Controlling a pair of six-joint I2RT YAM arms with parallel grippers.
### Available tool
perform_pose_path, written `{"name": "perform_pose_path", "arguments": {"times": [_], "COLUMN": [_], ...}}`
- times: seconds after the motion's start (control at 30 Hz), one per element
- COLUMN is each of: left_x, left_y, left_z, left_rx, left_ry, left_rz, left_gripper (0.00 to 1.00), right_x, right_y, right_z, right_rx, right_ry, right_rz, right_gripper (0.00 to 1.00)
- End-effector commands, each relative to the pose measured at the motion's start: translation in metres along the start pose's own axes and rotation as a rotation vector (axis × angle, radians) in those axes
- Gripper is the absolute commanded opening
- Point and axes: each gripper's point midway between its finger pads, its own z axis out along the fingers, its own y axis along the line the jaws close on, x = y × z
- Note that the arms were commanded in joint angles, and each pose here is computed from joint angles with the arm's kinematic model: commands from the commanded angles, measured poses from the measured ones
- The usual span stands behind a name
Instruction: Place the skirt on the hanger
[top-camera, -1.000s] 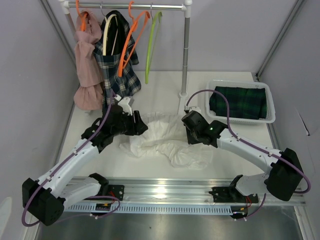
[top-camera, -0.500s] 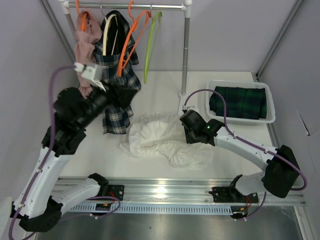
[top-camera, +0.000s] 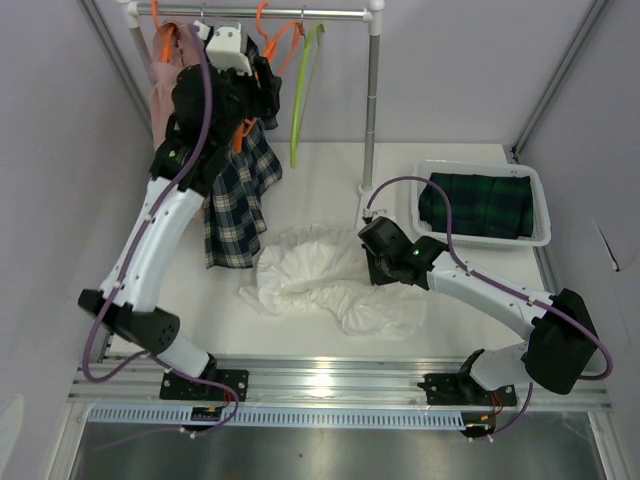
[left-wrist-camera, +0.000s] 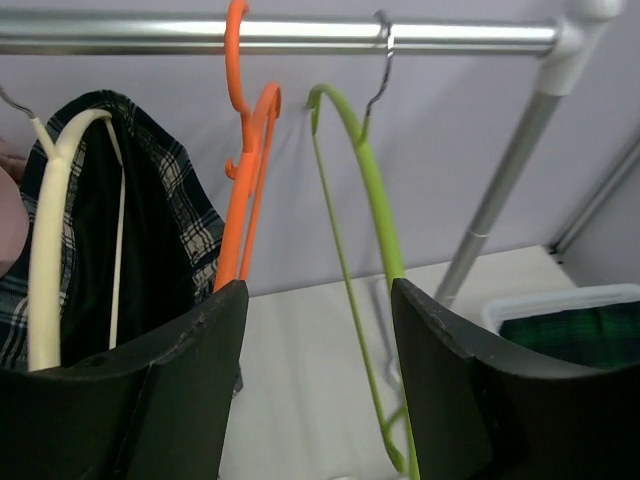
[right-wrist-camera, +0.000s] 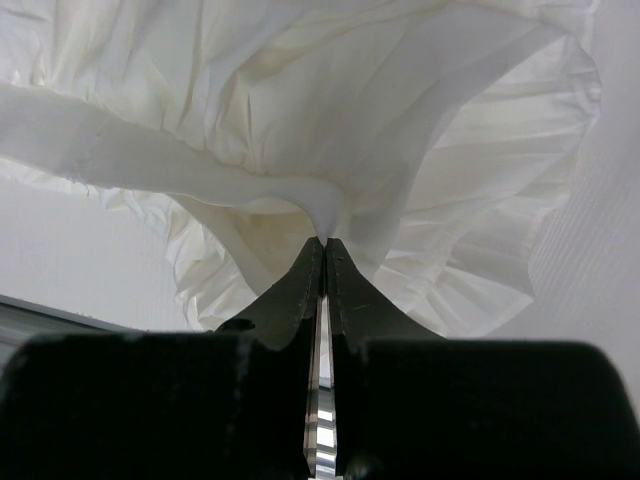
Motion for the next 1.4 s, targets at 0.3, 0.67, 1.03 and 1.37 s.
{"name": "perform_pose_path", "arguments": {"times": [0.3,0.67,1.03,1.37], "left_x": [-0.015,0.024,0.043,0.027], "left_y": [0.034,0.035,0.035,0.033], "left_z": [0.051,0.074,0.083,0.082], "left_rx": [-0.012,0.082,0.096,0.094], "left_ry": [-0.005,0.074,0.109,0.078], "left_rz": [0.164,0.137,0.124,0.124], "left_gripper": [0.66,0.63,0.48,0.03], "right_x": [-0.023,-0.026,-0.024,-0.023], "right_y": [0.006,0.007,0.005,0.001], "right_z": [-0.005,-0.001,0.000,-0.001], "right_rx": [-0.043,-0.053,-0.057,-0.059], "right_ry": [-0.061,-0.060,-0.059,-0.065], "right_rz": [0.012,0.009,0.012,0.014], "right_gripper": [0.05,0.05,0.06,0.05]}}
